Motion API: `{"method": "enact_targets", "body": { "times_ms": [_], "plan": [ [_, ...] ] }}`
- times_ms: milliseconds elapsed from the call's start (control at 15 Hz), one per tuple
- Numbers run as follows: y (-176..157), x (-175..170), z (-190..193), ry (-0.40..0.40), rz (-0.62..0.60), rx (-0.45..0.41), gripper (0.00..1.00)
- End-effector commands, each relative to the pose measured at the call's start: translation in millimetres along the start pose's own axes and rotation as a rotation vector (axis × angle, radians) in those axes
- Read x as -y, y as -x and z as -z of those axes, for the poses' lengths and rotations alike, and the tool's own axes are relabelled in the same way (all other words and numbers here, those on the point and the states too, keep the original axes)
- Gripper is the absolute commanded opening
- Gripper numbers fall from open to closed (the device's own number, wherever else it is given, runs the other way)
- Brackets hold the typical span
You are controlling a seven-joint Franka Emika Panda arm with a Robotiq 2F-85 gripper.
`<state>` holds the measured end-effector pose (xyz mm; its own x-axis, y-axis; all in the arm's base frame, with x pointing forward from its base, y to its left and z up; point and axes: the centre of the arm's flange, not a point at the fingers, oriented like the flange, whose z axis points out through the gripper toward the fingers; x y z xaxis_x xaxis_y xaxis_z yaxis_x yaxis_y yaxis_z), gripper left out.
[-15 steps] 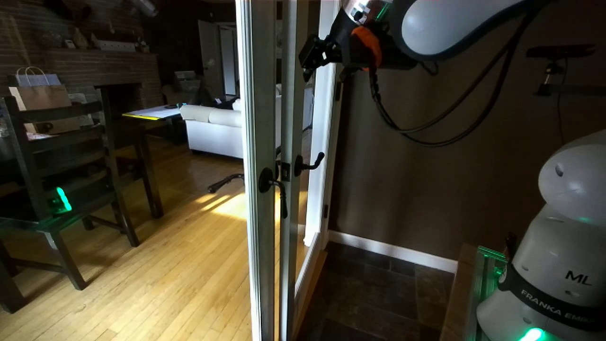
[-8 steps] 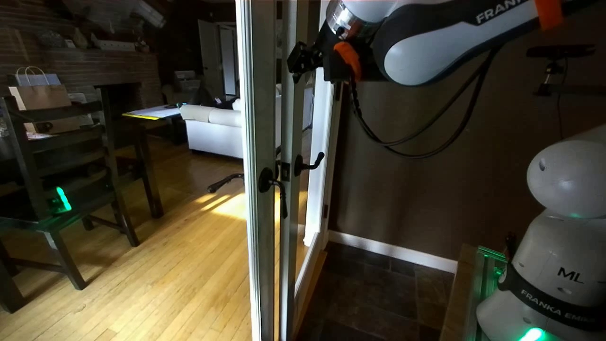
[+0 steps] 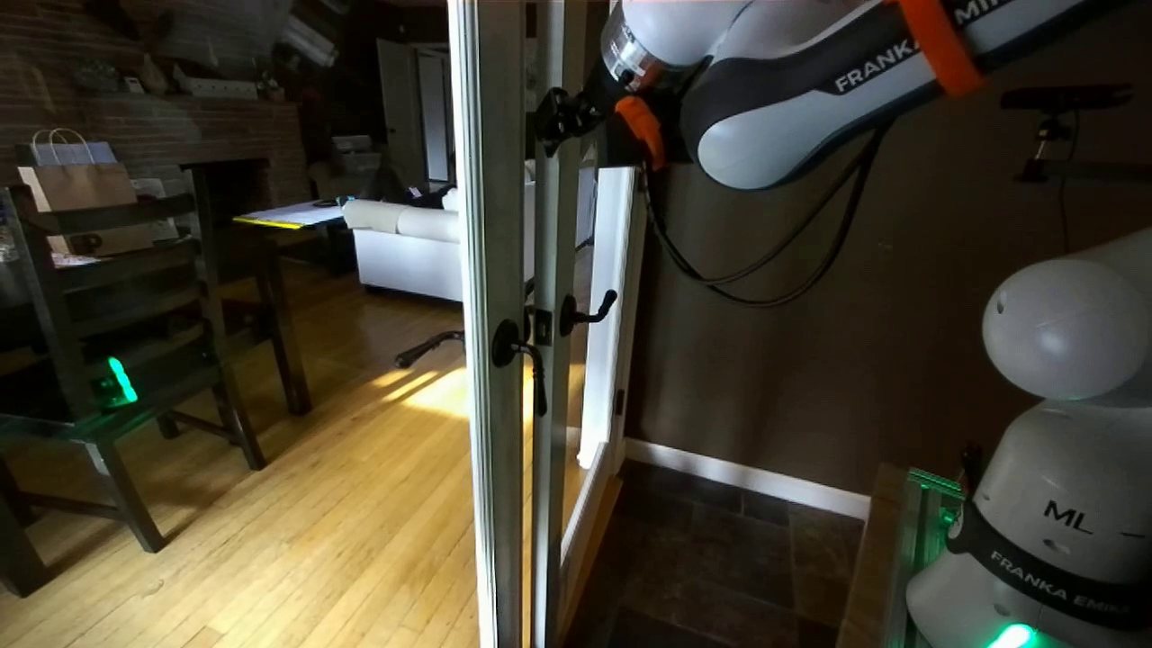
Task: Open the right door.
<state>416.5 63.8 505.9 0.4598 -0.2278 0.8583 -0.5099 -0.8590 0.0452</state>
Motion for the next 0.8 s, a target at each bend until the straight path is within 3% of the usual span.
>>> {"method": "enact_targets", "body": {
  "times_ms": [0, 733],
  "plan": [
    [-6, 8, -18, 0.002, 0.019, -0.036, 1.00],
    [-5, 3, -39, 0.024, 0.025, -0.052, 1.00]
  ]
}}
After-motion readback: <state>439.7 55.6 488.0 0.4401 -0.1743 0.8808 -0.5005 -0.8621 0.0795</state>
